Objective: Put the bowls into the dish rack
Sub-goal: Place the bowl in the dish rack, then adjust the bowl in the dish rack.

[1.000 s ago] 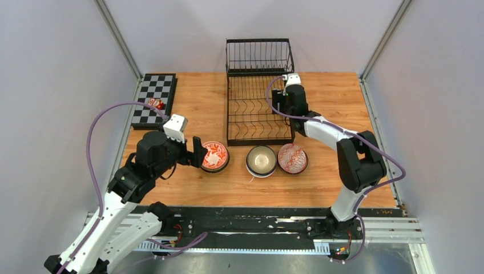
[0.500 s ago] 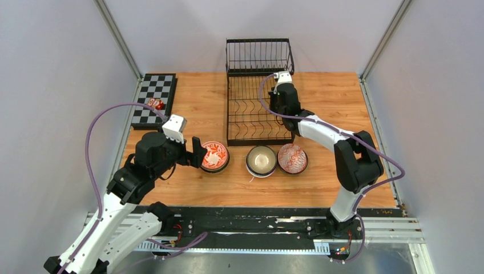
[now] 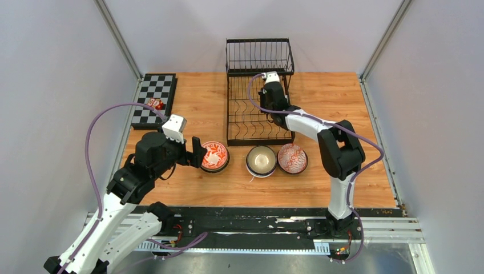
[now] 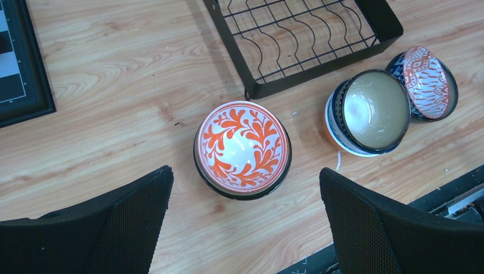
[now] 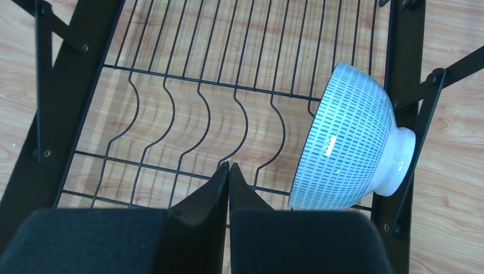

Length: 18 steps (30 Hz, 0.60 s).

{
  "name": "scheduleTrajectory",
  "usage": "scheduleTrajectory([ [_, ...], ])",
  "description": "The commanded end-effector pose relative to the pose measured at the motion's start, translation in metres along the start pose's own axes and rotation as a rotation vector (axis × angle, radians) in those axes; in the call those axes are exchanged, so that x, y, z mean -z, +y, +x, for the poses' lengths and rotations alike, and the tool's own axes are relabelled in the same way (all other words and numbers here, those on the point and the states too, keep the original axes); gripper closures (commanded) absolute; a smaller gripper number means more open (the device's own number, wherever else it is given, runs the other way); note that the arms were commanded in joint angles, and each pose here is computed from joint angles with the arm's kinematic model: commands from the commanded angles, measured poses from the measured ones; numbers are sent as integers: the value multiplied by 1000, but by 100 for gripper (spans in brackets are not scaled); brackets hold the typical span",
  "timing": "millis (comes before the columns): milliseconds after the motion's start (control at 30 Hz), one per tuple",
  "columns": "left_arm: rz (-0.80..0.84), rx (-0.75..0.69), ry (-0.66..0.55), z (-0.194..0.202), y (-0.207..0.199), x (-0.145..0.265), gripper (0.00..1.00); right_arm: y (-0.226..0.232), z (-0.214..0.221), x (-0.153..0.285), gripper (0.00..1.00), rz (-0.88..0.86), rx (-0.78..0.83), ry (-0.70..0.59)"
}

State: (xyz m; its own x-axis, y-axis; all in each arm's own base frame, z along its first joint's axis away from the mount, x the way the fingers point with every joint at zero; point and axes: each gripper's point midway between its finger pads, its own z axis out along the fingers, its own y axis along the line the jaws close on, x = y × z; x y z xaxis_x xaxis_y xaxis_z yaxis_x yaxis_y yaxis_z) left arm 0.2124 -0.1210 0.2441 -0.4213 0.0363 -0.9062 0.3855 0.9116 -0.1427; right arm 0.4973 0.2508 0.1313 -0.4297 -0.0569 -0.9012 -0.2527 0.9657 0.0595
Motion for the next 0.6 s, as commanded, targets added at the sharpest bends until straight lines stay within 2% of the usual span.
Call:
scheduleTrajectory([
  [0, -14, -12, 5, 3, 4, -2, 0, -4, 2, -8, 97, 57, 7, 16],
  [367, -11, -12, 4, 3, 3, -2, 0, -60, 27, -15, 97, 321, 21, 73],
  [567, -10, -12, 2, 3, 3, -2, 0, -51, 21, -9, 97, 260, -17, 25],
])
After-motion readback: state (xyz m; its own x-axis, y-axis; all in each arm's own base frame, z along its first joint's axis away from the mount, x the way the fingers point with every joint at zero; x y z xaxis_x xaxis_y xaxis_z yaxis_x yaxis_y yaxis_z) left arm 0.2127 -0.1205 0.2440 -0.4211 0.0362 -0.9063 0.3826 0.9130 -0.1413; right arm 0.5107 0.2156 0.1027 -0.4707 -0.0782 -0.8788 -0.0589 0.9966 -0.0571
